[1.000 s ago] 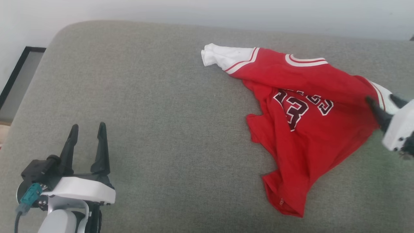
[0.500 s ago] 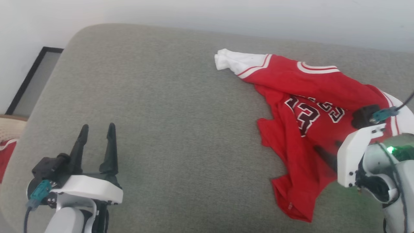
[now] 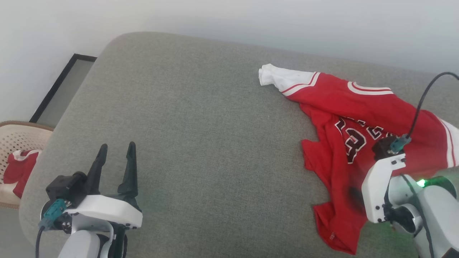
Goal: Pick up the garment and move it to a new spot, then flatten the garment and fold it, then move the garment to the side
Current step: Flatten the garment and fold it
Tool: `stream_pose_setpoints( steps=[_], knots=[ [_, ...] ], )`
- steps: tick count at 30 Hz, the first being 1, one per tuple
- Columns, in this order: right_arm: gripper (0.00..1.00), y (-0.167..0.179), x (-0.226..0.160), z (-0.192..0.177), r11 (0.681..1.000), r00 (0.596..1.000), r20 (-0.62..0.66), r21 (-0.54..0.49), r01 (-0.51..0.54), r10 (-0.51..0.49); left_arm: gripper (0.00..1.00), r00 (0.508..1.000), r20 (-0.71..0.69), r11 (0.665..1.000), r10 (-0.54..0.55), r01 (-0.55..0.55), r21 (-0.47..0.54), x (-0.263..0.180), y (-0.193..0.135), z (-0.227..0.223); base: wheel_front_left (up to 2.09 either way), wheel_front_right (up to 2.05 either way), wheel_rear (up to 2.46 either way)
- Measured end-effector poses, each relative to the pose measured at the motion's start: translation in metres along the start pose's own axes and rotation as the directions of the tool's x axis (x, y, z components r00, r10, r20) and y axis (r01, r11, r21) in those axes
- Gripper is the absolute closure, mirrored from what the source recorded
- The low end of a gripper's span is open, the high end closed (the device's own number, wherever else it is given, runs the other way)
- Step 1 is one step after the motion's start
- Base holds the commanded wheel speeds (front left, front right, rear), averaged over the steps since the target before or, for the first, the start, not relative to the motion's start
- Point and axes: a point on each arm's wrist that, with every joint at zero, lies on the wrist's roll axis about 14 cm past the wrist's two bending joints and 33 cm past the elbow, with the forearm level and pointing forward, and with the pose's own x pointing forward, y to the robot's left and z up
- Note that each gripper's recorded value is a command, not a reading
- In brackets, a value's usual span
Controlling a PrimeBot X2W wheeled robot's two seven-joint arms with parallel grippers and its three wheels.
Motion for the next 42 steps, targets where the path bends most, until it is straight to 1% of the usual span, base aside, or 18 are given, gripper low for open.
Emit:
stream_pose_setpoints(
  steps=[5, 12, 19, 21, 23, 29, 30, 31, 32, 33, 38, 42],
  knots=[
    [1.00, 0.006, -0.003, -0.007, 1.000, 1.000, -0.021, -0.016, -0.015, 0.015, 0.00, 1.000, 0.011, 1.000, 0.011, -0.010, -0.007, -0.002, 0.004, 0.003, 0.00, 0.00, 0.00],
    [1.00, 0.011, -0.022, -0.019, 0.997, 0.997, -0.058, -0.063, -0.049, 0.046, 0.00, 1.000, 0.020, 1.000, 0.015, -0.015, -0.013, -0.004, 0.007, 0.005, 0.00, 0.00, 0.00],
    [1.00, 0.008, -0.053, -0.056, 0.994, 0.983, -0.167, -0.068, -0.091, 0.079, 0.00, 1.000, 0.028, 1.000, 0.002, -0.002, -0.019, -0.003, 0.003, 0.006, 0.00, 0.00, 0.00],
    [1.00, 0.003, -0.067, -0.077, 0.994, 0.971, -0.225, -0.055, -0.097, 0.082, 0.00, 1.000, 0.031, 1.000, -0.006, 0.006, -0.021, -0.001, 0.000, 0.006, 0.00, 0.00, 0.00],
    [1.00, -0.003, -0.074, -0.090, 0.995, 0.963, -0.257, -0.036, -0.094, 0.081, 0.00, 1.000, 0.025, 1.000, -0.008, 0.009, -0.022, -0.001, -0.001, 0.004, 0.00, 0.00, 0.00],
    [1.00, -0.007, -0.082, -0.116, 0.996, 0.954, -0.286, 0.037, -0.081, 0.089, 0.00, 1.000, 0.021, 1.000, -0.016, 0.017, -0.022, 0.004, -0.006, 0.002, 0.00, 0.00, 0.00],
    [0.89, -0.005, -0.081, -0.117, 0.995, 0.956, -0.277, 0.049, -0.082, 0.092, 0.00, 1.000, 0.019, 1.000, -0.019, 0.019, -0.023, 0.005, -0.007, 0.001, 0.00, 0.00, 0.00],
    [0.83, -0.004, -0.079, -0.119, 0.995, 0.957, -0.274, 0.060, -0.083, 0.096, 0.00, 1.000, 0.015, 0.999, -0.022, 0.022, -0.024, 0.006, -0.008, -0.001, 0.00, 0.00, 0.00],
    [0.66, -0.003, -0.078, -0.120, 0.994, 0.958, -0.270, 0.069, -0.082, 0.098, 0.00, 1.000, 0.012, 0.999, -0.025, 0.025, -0.024, 0.006, -0.009, -0.002, 0.00, 0.00, 0.00],
    [0.00, -0.004, -0.076, -0.120, 0.995, 0.960, -0.264, 0.069, -0.075, 0.091, 0.00, 0.999, 0.009, 0.999, -0.031, 0.031, -0.024, 0.007, -0.011, -0.003, 0.00, 0.00, 0.00],
    [0.00, 0.004, -0.068, -0.116, 0.990, 0.969, -0.220, 0.111, -0.091, 0.113, 0.00, 0.997, -0.015, 0.997, -0.076, 0.076, -0.020, 0.017, -0.021, -0.006, 0.00, 0.00, 0.00],
    [0.00, -0.001, -0.070, -0.097, 0.989, 0.987, -0.131, 0.127, -0.080, 0.097, 0.00, 0.992, -0.034, 0.993, -0.121, 0.120, -0.017, 0.030, -0.032, -0.004, 0.00, 0.00, 0.00]
  ],
)
